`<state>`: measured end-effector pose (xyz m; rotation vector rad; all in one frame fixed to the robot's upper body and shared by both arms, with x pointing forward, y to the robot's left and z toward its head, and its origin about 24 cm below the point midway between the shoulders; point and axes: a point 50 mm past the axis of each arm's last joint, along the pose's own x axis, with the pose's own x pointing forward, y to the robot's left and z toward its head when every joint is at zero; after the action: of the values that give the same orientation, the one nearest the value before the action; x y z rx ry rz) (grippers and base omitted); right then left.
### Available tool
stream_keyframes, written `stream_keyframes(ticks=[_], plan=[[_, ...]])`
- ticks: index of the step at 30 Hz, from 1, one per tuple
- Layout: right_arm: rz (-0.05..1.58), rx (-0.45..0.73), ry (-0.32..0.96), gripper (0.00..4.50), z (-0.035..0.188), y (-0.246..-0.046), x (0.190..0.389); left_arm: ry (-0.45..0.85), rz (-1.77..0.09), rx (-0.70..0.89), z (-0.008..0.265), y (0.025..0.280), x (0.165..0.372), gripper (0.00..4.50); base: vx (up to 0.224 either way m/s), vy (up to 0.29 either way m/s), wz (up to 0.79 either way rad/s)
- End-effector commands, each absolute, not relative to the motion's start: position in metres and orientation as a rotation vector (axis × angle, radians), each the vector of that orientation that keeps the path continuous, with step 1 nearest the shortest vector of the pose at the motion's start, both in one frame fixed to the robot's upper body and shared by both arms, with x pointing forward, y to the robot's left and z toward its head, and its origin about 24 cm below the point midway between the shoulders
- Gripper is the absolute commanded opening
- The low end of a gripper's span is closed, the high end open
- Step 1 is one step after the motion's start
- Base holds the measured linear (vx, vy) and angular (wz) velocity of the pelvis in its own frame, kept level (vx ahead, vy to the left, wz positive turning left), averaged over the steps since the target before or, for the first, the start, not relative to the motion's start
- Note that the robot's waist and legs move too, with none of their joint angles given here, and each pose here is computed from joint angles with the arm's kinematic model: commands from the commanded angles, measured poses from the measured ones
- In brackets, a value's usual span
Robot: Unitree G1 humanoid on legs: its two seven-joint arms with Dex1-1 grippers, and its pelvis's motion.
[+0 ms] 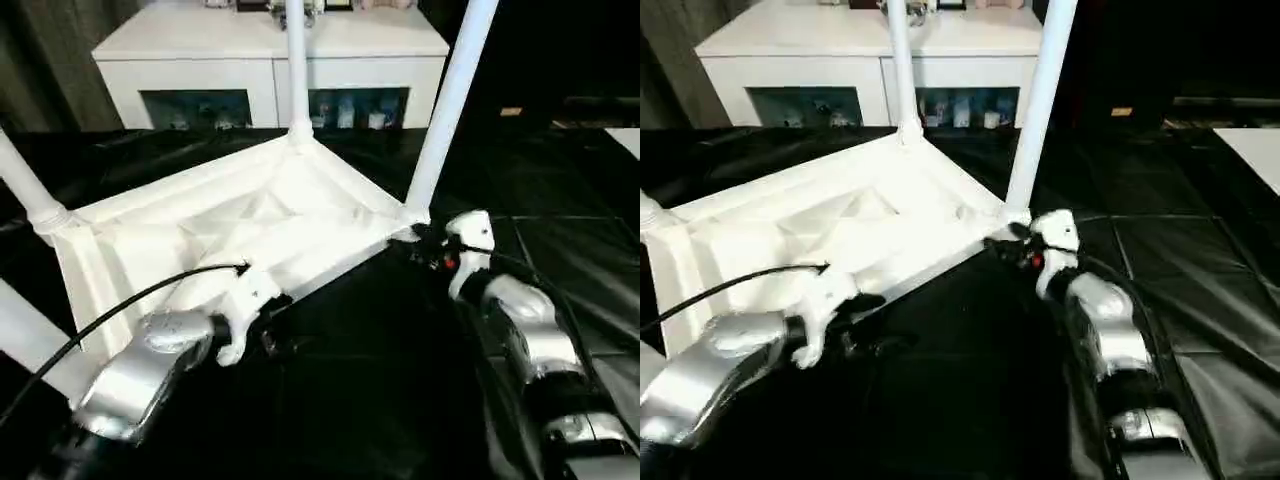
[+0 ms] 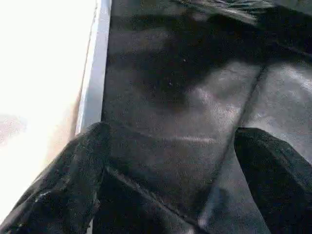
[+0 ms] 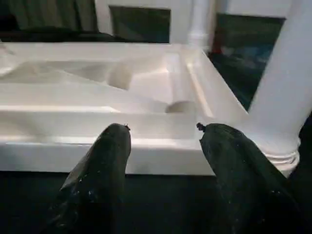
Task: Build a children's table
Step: Rotate leg to tighten
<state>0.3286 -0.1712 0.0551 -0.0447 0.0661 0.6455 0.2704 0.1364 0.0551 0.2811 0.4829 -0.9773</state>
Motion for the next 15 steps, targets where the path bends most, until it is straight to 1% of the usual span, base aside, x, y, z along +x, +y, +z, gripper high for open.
stream_keyframes(ticks=[1,7,10,15], plan=[[0.653,-0.038,0.058,2.68,0.059,-0.170,0.328,0.522,-0.896,0.324,0.049,0.146,0.277,4.45,0.000,0.000,0.00],[0.716,-0.053,0.061,2.68,0.061,-0.165,0.321,0.503,-0.773,0.416,0.044,0.153,0.297,4.45,0.000,0.000,0.00],[0.717,-0.062,0.063,2.68,0.061,-0.165,0.320,0.483,-0.733,0.453,0.045,0.155,0.305,4.45,0.000,0.000,0.00],[0.709,-0.063,0.063,2.68,0.062,-0.165,0.318,0.391,-0.675,0.475,0.052,0.151,0.315,4.45,0.000,0.000,0.00]])
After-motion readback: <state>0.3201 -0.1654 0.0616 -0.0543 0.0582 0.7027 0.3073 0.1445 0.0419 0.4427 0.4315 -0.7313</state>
